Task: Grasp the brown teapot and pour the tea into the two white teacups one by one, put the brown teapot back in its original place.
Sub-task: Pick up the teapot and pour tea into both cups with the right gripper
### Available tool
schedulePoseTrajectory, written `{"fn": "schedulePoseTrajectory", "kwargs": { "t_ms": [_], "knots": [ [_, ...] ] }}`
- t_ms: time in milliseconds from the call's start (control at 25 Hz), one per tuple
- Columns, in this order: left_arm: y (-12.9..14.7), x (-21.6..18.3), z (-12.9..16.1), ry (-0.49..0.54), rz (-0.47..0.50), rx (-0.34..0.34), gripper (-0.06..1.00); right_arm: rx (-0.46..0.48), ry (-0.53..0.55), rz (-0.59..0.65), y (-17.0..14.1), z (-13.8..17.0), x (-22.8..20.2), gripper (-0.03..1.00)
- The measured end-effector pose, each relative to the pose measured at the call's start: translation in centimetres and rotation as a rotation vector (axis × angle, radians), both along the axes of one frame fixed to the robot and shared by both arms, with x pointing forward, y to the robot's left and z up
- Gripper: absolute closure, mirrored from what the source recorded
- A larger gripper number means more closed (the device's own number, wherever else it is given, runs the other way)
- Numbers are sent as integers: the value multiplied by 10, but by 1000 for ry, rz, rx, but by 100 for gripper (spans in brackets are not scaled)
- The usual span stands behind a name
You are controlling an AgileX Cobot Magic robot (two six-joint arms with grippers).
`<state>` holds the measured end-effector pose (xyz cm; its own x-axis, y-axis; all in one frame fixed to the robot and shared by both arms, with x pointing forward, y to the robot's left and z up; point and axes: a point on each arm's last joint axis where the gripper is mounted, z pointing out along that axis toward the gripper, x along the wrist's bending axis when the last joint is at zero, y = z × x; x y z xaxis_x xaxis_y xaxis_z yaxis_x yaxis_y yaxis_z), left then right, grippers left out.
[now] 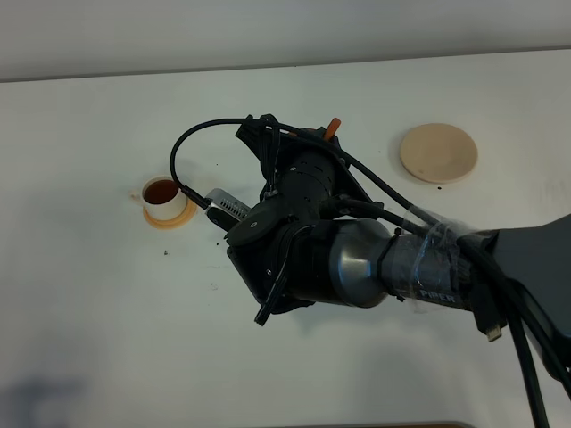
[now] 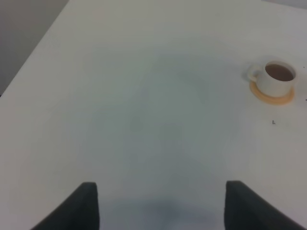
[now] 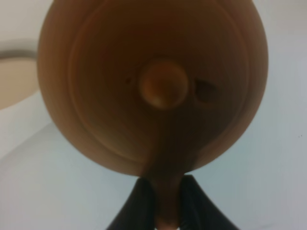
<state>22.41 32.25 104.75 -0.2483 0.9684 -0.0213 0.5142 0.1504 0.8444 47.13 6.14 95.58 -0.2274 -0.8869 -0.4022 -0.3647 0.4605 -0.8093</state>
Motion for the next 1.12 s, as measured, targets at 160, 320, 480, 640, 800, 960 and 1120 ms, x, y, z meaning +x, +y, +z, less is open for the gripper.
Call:
{"fn": "schedulePoseTrajectory", "kwargs": {
  "t_ms": [160,320,480,640,800,960,1120],
  "knots": [
    [0,0,0,0,0,0,39,-2,0,1,0,0,0,87],
    [0,0,0,0,0,0,39,23,31,-30,-1,-3,-1,87],
    [0,0,0,0,0,0,39,107,82,-114,-6,-7,-1,87],
    [0,0,0,0,0,0,39,164,90,-171,-8,-8,-1,87],
    [0,0,0,0,0,0,39,283,109,-306,-9,-1,2,87],
    [0,0,0,0,0,0,39,386,139,-499,-18,9,13,87],
    [0,0,0,0,0,0,39,509,236,-660,-22,14,22,87]
  ]
}}
